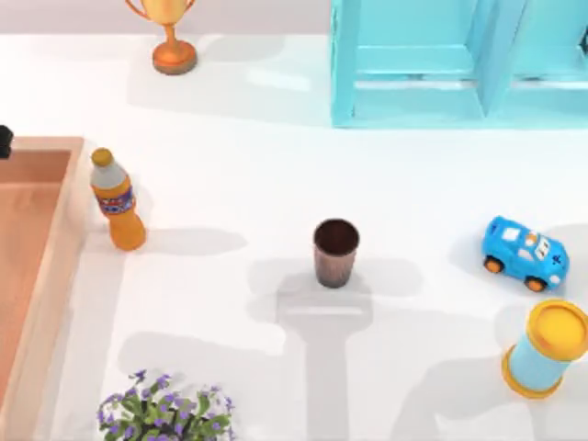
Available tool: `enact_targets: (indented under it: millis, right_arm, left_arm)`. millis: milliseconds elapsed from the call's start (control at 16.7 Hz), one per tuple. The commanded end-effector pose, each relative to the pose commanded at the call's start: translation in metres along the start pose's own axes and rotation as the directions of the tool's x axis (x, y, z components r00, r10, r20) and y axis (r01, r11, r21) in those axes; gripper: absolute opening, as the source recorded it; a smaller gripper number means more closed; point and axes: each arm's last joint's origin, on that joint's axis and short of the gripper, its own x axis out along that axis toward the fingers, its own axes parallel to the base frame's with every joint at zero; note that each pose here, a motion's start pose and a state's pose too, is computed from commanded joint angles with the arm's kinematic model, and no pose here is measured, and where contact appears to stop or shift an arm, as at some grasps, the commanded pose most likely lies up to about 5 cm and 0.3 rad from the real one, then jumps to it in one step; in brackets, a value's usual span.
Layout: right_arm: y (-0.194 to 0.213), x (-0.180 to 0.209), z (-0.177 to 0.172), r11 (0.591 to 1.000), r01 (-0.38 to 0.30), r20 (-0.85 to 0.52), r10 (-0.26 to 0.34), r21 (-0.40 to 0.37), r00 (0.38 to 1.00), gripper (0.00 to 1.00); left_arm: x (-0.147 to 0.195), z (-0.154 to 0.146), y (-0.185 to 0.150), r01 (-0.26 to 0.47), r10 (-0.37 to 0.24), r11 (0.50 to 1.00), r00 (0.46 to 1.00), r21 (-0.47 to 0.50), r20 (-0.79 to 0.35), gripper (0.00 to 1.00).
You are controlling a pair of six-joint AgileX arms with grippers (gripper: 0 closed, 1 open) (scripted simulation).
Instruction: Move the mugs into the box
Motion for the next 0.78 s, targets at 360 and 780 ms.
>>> enact_targets:
  millis: [360, 780]
  right_arm:
    - [0.000, 0.000, 0.000, 1.000, 0.000, 0.000, 0.000, 0.000, 1.000, 1.00]
    - [0.000, 0.000, 0.000, 1.000, 0.000, 0.000, 0.000, 0.000, 1.000, 1.00]
  left_arm:
    - [0.031, -0.051, 0.047, -0.054, 0.047, 0.996, 0.993, -0.066, -0.109, 0.00]
    - [0.039, -0.054, 0.050, -0.057, 0.049, 0.996, 0.991, -0.067, -0.126, 0.00]
